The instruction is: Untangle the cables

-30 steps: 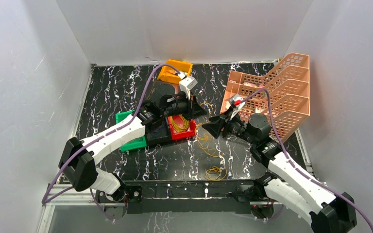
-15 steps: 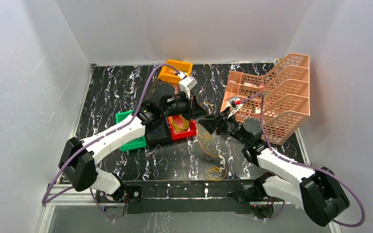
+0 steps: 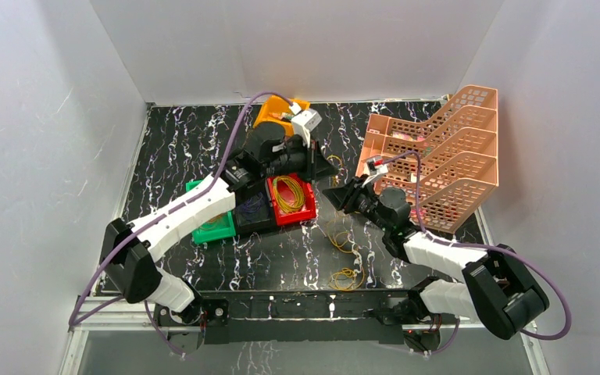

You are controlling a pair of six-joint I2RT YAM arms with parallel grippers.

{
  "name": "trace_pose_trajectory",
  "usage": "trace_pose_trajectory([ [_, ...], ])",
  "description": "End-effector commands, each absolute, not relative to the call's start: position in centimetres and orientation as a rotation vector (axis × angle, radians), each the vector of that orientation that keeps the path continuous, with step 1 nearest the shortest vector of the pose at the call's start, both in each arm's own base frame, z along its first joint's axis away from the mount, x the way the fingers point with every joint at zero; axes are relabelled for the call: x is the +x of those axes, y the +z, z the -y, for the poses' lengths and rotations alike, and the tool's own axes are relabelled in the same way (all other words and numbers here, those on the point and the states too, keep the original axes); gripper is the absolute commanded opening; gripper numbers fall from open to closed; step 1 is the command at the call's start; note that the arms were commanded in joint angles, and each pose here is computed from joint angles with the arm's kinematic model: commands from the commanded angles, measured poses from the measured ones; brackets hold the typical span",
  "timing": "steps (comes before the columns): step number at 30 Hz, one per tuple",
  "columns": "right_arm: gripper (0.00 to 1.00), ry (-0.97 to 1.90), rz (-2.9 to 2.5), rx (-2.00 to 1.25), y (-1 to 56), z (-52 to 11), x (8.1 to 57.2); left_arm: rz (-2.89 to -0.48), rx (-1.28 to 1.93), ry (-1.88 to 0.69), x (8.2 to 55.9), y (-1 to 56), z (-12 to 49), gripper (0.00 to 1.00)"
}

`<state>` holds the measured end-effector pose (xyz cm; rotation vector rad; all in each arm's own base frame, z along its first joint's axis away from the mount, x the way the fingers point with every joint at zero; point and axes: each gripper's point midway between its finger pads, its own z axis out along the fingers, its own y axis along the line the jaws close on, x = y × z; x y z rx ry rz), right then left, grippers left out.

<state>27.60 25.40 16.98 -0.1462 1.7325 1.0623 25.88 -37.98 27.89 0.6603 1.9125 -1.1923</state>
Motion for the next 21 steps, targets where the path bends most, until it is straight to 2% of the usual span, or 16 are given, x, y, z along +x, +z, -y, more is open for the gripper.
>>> trace_pose_trajectory([
  [1,0.34,0.996,-1.808,-0.075,14.2,-24.0,27.4,-1.843,0.653,-1.158,26.5,33.2,37.9,0.0],
  [9,0.32,0.971,-1.973,-0.031,8.7,-22.2,24.4,-1.812,0.649,-1.094,27.6,37.6,37.8,0.0],
  [21,0.32,0.96,-2.081,0.002,5.2,-20.7,21.5,-1.697,0.64,-0.956,29.1,44.6,36.3,0.0],
])
